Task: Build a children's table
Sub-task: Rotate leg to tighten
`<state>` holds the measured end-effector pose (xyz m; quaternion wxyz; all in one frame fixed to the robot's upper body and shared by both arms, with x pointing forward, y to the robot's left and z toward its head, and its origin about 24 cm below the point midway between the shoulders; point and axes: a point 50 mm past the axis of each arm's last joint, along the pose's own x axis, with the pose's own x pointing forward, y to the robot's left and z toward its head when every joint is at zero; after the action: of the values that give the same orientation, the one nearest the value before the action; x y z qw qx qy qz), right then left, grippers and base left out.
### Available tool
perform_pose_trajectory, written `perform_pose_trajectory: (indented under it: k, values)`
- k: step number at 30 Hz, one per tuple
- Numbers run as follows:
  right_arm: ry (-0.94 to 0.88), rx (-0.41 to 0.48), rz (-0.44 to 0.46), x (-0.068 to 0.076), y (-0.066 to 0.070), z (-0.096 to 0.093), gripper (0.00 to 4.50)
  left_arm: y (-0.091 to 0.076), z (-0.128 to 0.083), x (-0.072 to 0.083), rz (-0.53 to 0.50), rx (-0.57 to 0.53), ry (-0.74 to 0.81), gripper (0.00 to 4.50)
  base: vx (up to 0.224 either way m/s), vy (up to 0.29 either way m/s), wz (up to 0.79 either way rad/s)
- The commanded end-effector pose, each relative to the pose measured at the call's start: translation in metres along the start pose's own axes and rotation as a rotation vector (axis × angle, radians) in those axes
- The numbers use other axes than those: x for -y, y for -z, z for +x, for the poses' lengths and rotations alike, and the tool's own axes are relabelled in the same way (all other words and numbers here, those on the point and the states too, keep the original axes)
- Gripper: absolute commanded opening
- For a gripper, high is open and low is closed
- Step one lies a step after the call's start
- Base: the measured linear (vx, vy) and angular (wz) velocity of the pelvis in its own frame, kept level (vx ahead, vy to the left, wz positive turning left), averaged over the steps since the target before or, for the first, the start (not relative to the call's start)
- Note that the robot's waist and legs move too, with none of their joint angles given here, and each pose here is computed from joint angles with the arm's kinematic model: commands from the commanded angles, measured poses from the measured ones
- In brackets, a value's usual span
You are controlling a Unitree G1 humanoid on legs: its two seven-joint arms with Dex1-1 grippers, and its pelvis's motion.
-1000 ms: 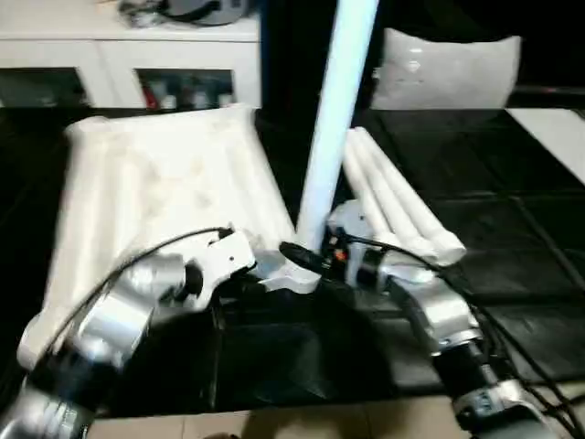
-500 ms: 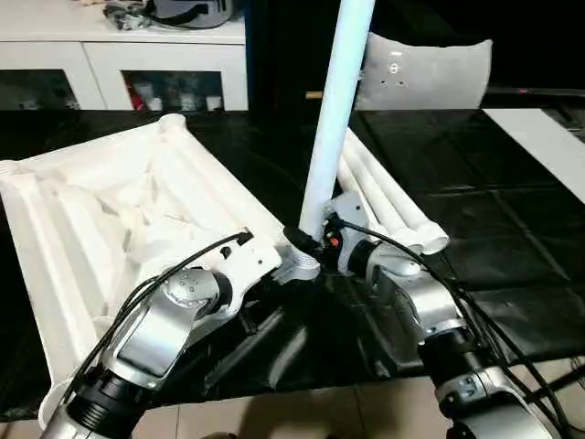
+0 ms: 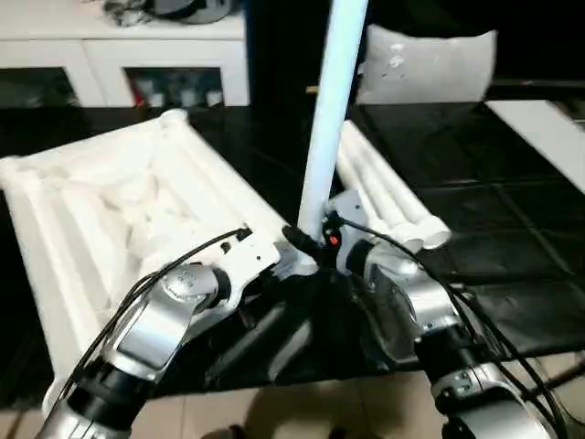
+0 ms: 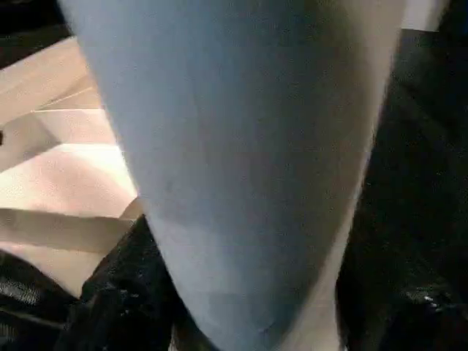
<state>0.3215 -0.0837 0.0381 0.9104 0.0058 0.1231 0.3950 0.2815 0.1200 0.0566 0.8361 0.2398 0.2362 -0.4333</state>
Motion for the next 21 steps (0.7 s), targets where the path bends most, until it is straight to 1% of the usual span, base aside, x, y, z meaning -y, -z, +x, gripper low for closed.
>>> perform_pose_trajectory:
  k: [1,2,3,7,8,9,12,14,17,19,21]
  values:
    - [-0.035,-0.113,0.07,-0.006,0.036,-0.011,3.25,-0.004,-0.002,-0.006,0.038,0.018,-0.007,0.0,0.062,-0.001,-0.18]
    - [-0.047,-0.101,0.062,-0.006,0.035,-0.013,3.47,-0.004,-0.002,-0.007,0.042,0.021,-0.005,0.0,0.081,0.006,-0.12]
    - [-0.054,-0.093,0.055,-0.005,0.034,-0.015,3.47,-0.004,-0.002,-0.009,0.042,0.02,-0.005,0.0,0.081,0.006,-0.12]
    - [-0.06,-0.078,0.043,-0.002,0.033,-0.024,3.81,-0.003,-0.003,-0.013,0.057,0.014,-0.002,0.0,0.0,0.0,0.0]
    - [-0.064,-0.071,0.035,-0.001,0.033,-0.029,3.9,-0.002,-0.003,-0.015,0.06,0.012,0.0,0.0,0.0,0.0,0.0]
    - [-0.072,-0.062,0.023,0.0,0.032,-0.033,3.9,-0.001,-0.003,-0.016,0.063,0.01,0.002,0.0,0.0,0.0,0.0]
    - [-0.082,-0.046,0.006,0.002,0.03,-0.039,4.23,0.0,-0.003,-0.018,0.072,0.01,0.011,0.0,0.0,0.0,0.0]
    - [-0.102,-0.024,-0.007,0.004,0.025,-0.046,4.43,0.001,-0.002,-0.021,0.087,0.008,0.023,0.0,0.0,0.0,0.0]
    - [-0.132,0.01,-0.037,0.008,0.016,-0.057,4.43,0.004,-0.003,-0.023,0.109,0.003,0.058,0.0,0.0,0.0,0.0]
    - [-0.148,0.017,-0.063,0.01,0.011,-0.061,4.43,0.005,-0.004,-0.024,0.123,-0.001,0.079,0.0,0.0,0.0,0.0]
    - [-0.175,0.02,-0.105,0.013,0.003,-0.066,4.43,0.007,-0.007,-0.025,0.15,-0.008,0.128,0.0,0.0,0.0,0.0]
